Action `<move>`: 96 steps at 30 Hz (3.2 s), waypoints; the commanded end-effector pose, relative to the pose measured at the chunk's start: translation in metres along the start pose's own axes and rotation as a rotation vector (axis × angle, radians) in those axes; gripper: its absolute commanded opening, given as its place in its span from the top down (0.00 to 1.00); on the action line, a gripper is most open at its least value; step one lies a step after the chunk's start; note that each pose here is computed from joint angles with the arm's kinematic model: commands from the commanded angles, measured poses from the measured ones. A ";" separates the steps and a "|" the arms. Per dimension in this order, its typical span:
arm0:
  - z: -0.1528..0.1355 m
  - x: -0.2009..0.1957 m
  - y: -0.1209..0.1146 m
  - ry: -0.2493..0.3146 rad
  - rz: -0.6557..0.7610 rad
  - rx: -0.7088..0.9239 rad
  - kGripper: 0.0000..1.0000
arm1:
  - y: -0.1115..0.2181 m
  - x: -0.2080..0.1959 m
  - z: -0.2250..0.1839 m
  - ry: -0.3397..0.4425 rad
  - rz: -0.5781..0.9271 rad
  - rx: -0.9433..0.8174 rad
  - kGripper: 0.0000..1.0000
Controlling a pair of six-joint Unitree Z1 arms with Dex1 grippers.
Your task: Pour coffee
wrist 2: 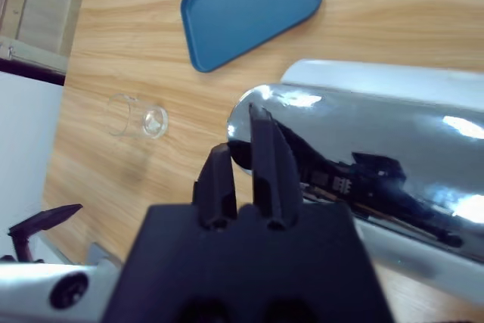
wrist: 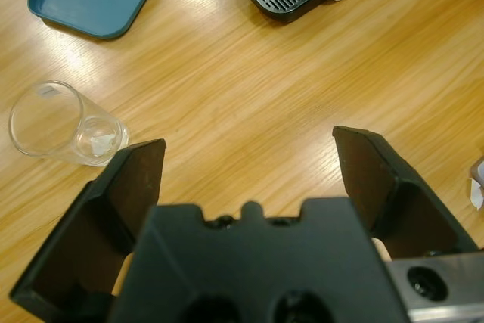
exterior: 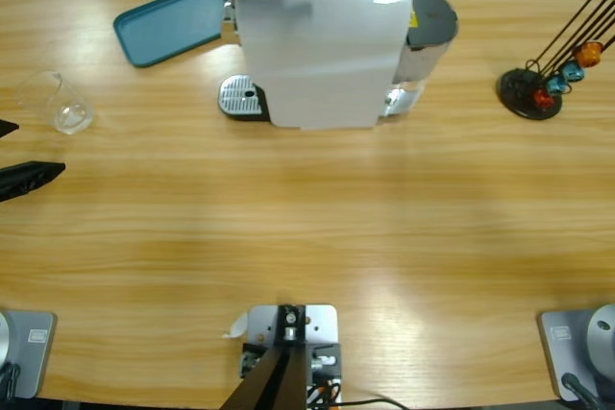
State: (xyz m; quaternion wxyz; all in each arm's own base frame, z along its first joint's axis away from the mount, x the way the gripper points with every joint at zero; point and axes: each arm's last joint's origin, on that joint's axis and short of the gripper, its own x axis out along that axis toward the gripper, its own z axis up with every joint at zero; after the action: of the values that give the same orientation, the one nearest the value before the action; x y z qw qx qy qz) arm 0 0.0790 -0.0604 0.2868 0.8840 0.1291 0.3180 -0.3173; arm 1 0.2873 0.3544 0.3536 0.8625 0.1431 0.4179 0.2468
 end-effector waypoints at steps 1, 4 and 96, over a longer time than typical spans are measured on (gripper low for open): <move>-0.005 -0.004 0.000 -0.045 0.011 -0.016 0.05 | -0.009 -0.034 0.020 -0.120 -0.025 -0.283 0.00; 0.003 0.000 0.008 -0.073 0.112 -0.044 0.04 | 0.002 -0.085 0.036 -0.183 0.024 -0.365 0.00; 0.016 0.122 0.035 -0.175 -0.078 0.215 1.00 | -0.058 -0.232 -0.035 -0.105 0.131 -0.369 0.00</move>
State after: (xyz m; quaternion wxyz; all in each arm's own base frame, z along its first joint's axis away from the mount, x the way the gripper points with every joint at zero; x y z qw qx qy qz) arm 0 0.1849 -0.0903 0.2088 0.9084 0.1382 0.2659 -0.2917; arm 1 0.1826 0.2205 0.4365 0.8598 0.0348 0.3429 0.3767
